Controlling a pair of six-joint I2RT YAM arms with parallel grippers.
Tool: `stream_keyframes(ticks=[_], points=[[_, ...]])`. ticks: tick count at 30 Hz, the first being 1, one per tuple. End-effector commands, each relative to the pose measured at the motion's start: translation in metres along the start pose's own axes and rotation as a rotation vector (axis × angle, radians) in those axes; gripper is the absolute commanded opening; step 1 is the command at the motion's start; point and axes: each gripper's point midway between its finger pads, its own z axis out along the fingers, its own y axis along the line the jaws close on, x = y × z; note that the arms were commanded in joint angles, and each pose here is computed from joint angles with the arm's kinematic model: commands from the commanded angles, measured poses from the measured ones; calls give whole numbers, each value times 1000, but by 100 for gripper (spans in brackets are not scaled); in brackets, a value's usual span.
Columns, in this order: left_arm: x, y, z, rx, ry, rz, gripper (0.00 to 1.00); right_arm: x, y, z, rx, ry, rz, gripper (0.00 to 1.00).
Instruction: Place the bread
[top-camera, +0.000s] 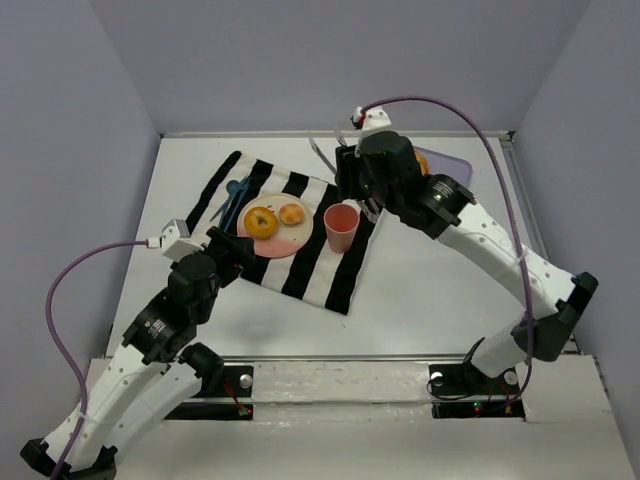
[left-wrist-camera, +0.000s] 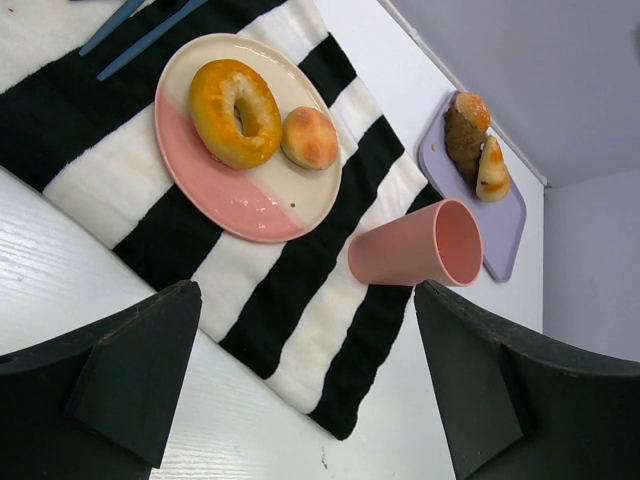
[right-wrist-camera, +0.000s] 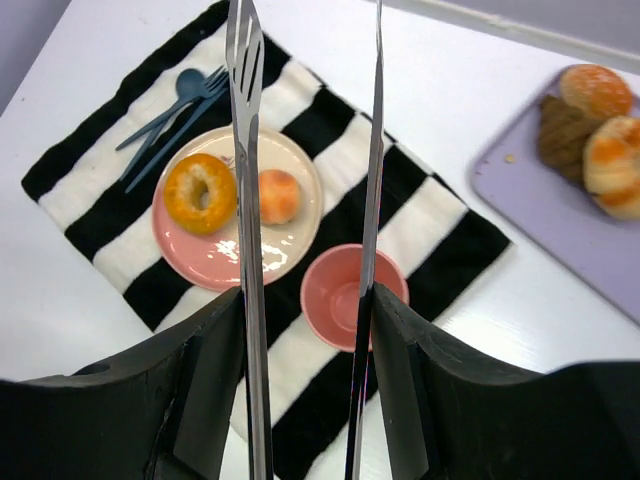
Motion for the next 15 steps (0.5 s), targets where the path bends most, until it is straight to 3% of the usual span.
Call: stream_keyframes(ticks=[1, 9, 11, 15], points=[[-6, -3, 0, 16, -31, -11, 99, -18, -38, -38, 138, -129, 72, 56], [-5, -3, 1, 16, -26, -8, 99, 28, -89, -92, 238, -161, 211, 56], [-4, -3, 2, 14, -21, -7, 99, 35, -95, -106, 226, -180, 263, 56], [-4, -4, 2, 18, -20, -8, 99, 60, -73, -105, 65, -115, 185, 54]])
